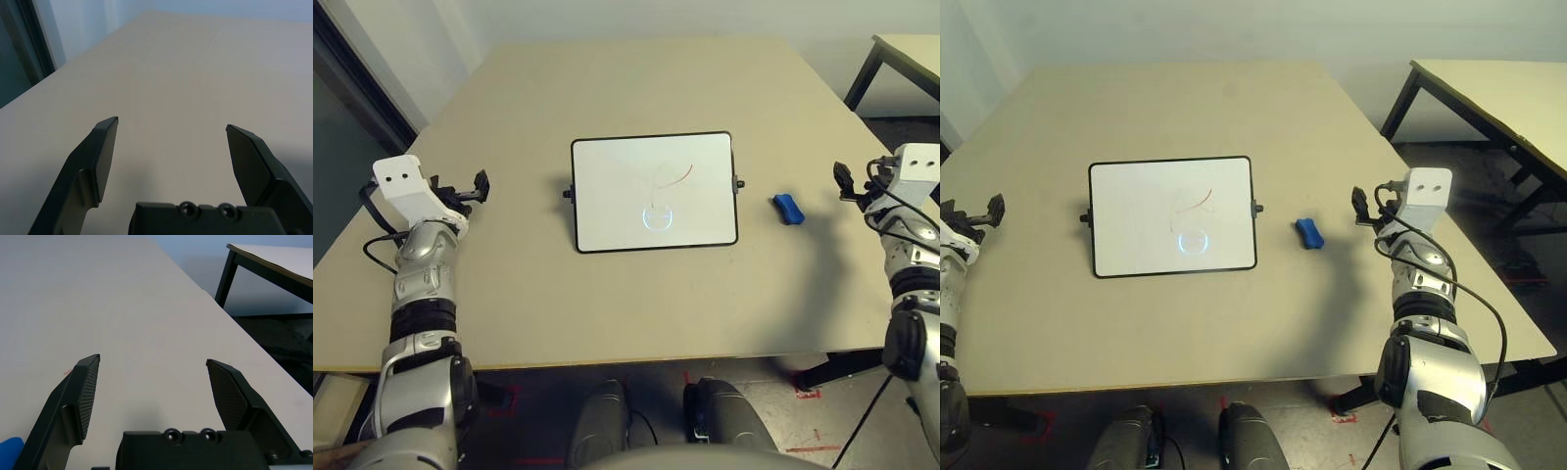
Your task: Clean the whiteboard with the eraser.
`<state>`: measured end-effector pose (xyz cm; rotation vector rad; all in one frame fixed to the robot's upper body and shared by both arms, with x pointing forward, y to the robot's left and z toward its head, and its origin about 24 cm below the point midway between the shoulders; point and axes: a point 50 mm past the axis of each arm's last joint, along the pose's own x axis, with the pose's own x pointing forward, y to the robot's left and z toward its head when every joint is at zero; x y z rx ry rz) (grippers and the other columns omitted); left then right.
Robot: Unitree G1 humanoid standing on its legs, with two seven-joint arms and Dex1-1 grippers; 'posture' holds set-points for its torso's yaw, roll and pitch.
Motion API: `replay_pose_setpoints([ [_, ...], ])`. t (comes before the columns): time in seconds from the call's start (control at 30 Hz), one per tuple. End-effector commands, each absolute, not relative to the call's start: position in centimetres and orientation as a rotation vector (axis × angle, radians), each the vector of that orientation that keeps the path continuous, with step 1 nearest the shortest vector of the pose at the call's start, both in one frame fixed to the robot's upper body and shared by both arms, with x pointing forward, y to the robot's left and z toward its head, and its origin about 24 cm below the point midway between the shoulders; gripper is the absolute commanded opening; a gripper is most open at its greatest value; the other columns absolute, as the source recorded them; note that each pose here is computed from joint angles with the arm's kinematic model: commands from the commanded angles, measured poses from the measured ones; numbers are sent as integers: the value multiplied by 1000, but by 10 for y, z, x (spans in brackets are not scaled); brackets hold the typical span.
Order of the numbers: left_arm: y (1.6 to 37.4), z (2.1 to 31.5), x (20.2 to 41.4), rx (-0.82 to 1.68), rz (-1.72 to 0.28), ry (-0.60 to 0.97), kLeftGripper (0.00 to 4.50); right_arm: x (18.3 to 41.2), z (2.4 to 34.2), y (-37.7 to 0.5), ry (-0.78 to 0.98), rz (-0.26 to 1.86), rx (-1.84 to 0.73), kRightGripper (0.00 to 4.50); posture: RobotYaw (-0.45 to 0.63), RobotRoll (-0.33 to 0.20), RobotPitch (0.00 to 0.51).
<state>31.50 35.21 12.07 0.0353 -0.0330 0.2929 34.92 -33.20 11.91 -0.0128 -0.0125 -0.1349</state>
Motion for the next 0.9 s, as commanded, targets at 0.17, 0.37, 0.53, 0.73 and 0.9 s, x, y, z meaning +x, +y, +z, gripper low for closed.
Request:
replay_pose_setpoints([
  [0.17,351,119,315,17,285,-20,4500,351,119,-331,9,-155,25,4488,14,0,66],
  [0.37,332,158,322,66,64,-80,4500,355,141,-323,196,-45,-27,4488,-2,0,69],
  [0.53,307,180,319,139,-176,-41,4500,352,159,-294,288,88,-109,4488,-34,0,60],
  [0.73,270,182,319,144,-418,9,4500,350,153,-266,420,166,-133,4488,-45,0,41],
  [0.9,241,168,317,126,-590,103,4500,353,143,-255,471,188,-169,4488,-54,0,38],
])
